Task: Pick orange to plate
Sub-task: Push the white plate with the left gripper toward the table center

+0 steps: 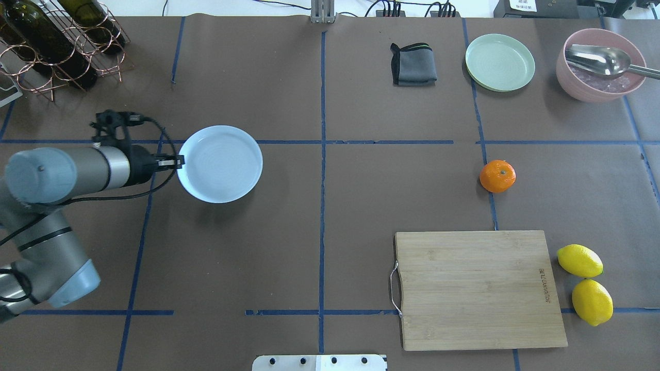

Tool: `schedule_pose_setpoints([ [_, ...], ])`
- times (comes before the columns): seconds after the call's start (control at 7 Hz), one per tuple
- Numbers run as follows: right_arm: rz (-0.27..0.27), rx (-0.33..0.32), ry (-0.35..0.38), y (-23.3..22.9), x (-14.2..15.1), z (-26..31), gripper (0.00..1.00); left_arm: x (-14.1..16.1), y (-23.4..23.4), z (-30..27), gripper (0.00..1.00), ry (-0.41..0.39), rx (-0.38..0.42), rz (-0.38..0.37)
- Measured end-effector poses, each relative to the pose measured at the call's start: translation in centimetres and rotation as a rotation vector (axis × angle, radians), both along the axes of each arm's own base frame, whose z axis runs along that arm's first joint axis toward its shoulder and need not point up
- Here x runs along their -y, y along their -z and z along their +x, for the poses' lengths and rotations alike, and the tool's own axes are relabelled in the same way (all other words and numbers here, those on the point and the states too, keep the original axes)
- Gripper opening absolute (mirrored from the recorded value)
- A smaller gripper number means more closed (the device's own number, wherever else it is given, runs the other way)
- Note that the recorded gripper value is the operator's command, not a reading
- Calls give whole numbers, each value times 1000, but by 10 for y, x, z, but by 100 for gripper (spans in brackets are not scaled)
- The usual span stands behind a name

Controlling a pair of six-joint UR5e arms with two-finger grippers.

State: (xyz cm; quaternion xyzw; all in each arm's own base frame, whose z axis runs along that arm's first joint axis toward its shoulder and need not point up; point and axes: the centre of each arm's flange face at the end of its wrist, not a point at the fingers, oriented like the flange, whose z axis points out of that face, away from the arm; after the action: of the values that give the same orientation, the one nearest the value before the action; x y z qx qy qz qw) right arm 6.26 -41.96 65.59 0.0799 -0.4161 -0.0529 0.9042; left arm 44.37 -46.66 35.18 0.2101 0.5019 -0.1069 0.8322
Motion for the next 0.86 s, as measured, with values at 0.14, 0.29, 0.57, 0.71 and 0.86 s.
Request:
schedule_pose_setpoints([
  [0.14, 1, 0, 0, 0, 0, 0, 100, -6, 40, 34, 0, -7, -15, -58],
  [0.29, 0, 0, 0, 0, 0, 0, 100, -19, 63, 61, 0, -23, -31, -97],
  [0.57, 1, 0, 0, 0, 0, 0, 100, -31, 79, 99, 0, -31, -29, -126],
  [0.71, 1, 0, 0, 0, 0, 0, 100, -35, 83, 114, 2, -21, -23, -123],
  [0.86, 1, 0, 0, 0, 0, 0, 100, -38, 85, 121, 66, -18, -19, -119],
])
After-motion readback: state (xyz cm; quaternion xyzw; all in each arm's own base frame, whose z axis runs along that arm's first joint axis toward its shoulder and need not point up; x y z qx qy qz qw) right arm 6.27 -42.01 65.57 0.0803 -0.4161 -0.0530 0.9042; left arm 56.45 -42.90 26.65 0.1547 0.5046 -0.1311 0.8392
